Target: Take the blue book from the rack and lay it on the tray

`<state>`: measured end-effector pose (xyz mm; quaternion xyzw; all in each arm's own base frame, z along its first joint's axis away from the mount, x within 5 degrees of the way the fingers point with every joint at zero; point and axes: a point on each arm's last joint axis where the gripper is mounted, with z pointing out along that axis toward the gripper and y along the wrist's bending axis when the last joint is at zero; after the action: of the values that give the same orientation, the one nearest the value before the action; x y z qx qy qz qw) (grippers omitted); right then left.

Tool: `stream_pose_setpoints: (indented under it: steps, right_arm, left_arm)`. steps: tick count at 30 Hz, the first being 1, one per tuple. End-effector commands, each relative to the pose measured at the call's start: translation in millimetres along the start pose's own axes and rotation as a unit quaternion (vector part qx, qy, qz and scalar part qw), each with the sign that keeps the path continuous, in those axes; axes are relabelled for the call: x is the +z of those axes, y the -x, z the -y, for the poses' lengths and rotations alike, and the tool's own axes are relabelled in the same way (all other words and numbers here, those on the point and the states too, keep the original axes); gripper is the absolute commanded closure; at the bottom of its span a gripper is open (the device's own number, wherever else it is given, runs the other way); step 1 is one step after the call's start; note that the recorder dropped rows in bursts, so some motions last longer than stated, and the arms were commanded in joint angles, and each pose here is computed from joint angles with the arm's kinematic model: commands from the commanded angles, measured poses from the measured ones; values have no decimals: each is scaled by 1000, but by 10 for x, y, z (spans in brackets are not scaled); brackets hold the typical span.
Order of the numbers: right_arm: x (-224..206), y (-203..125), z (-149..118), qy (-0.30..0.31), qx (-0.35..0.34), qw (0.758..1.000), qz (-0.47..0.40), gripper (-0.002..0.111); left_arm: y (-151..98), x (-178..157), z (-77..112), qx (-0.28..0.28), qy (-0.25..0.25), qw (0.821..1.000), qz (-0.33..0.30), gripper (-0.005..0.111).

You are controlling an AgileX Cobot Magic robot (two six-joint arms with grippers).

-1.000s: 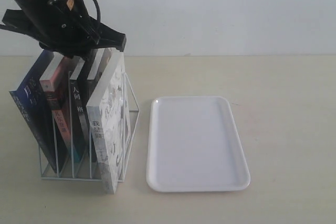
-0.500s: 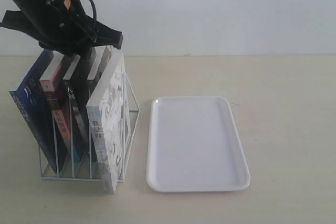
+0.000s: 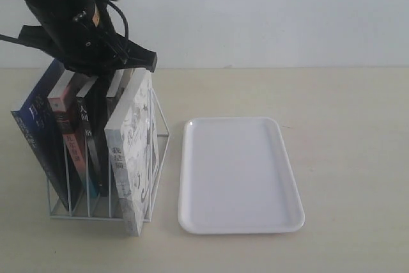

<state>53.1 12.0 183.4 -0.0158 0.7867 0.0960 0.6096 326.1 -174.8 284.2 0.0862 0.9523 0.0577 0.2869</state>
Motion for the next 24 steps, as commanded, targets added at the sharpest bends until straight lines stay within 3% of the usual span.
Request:
stream_pose_setpoints:
  steps: [1, 7, 15, 24]
  right_arm:
    - [-5, 12, 3, -2, -2, 1000, 6, 108]
    - [-5, 12, 3, -2, -2, 1000, 6, 108]
    - [-5, 12, 3, -2, -2, 1000, 6, 108]
    - [-5, 12, 3, -2, -2, 1000, 6, 108]
  left_arm:
    - [23, -122, -49, -6, -2, 1000, 12, 102]
    - [114, -511, -169, -33, -19, 998, 55, 102]
    - [160, -843, -285, -57, -24, 996, 63, 102]
    - [124, -931, -333, -52, -19, 997, 52, 102]
